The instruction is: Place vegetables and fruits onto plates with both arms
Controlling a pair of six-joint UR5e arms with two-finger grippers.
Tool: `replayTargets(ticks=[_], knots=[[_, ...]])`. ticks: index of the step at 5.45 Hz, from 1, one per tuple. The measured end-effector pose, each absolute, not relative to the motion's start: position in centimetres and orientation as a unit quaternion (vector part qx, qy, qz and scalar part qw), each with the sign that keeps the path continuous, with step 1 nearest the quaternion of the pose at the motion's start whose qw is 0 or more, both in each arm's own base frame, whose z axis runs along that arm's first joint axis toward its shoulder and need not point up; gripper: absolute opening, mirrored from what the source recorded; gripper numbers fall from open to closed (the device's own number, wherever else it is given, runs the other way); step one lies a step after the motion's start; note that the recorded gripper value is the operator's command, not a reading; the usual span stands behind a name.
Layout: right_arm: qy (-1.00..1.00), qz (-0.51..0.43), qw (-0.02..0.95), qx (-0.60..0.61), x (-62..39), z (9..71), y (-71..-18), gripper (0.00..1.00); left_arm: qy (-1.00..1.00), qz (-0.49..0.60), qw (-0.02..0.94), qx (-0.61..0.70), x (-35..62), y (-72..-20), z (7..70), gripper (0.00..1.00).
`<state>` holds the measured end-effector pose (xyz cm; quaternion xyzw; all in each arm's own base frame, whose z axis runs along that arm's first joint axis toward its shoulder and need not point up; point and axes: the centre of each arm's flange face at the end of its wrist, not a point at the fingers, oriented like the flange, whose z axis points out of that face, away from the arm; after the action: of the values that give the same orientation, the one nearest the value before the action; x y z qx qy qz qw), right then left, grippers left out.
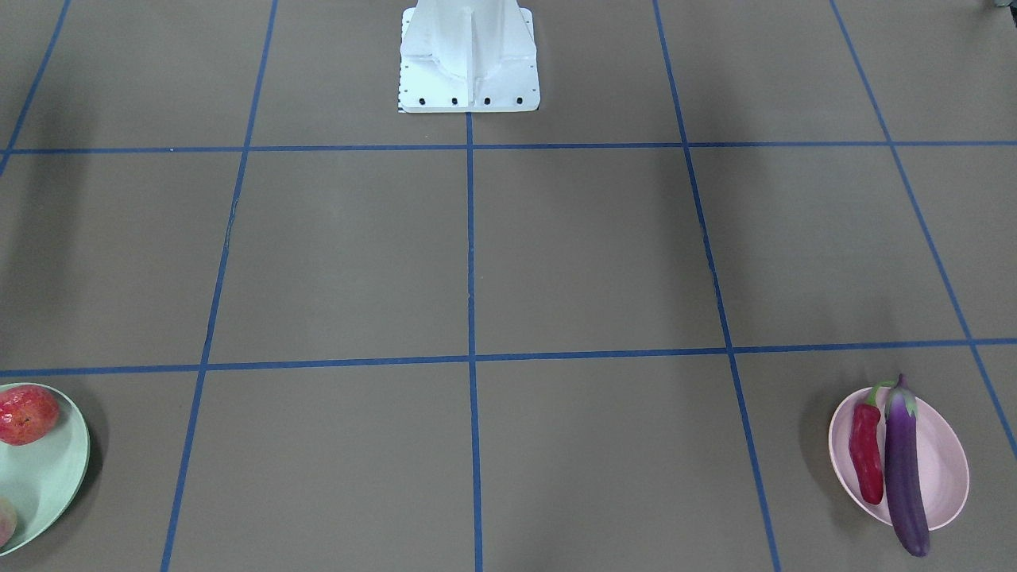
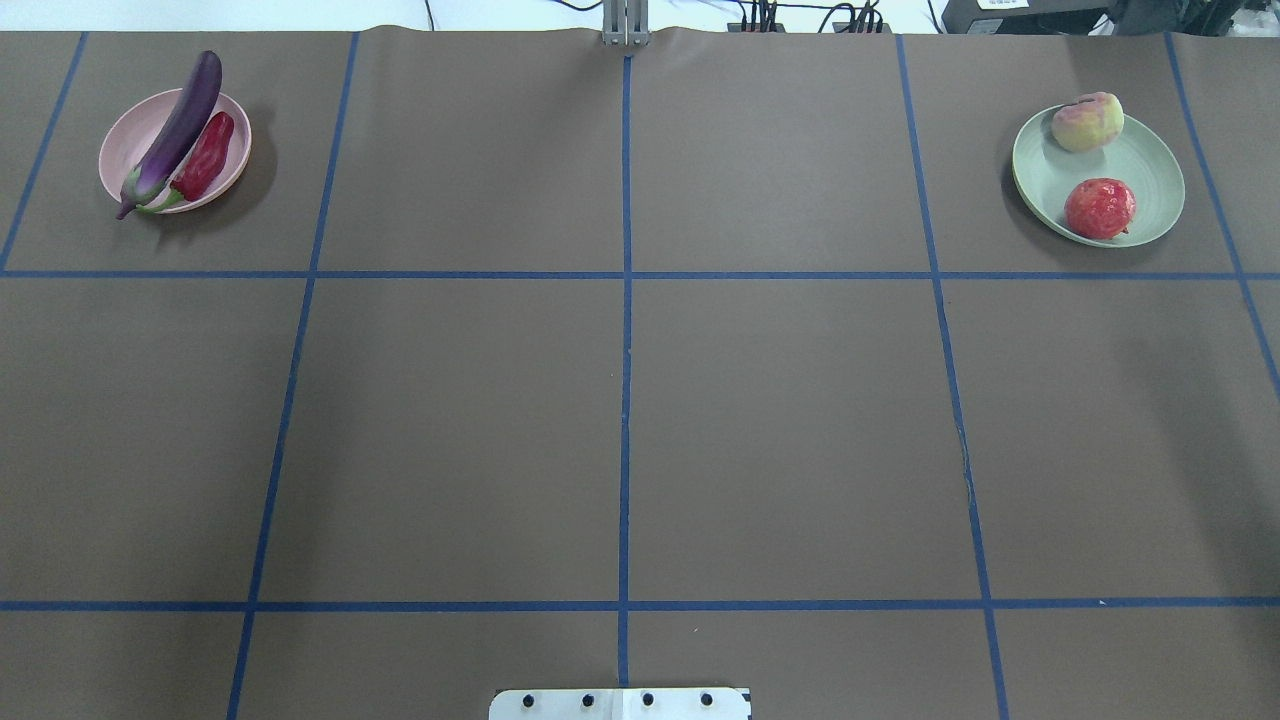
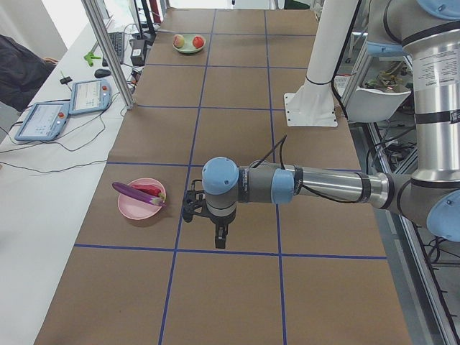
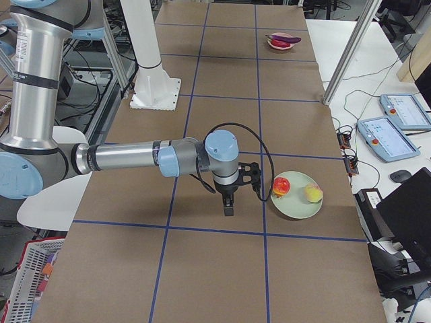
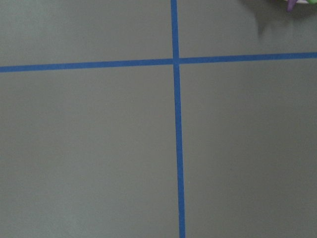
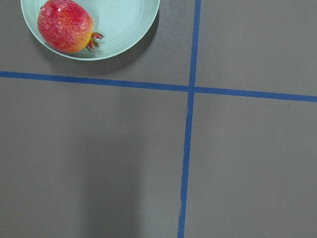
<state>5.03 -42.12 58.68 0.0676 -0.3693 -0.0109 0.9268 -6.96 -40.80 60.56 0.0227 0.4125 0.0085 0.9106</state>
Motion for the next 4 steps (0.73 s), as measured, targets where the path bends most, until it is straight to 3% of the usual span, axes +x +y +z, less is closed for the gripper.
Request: replayTargets(ticks=[4], knots=[[-0.369, -0.011, 0.927, 0.069, 5.03, 58.57, -42.15, 1.00, 0.381, -0.002, 0.925, 0.020, -8.05, -40.43, 61.49, 1.00]])
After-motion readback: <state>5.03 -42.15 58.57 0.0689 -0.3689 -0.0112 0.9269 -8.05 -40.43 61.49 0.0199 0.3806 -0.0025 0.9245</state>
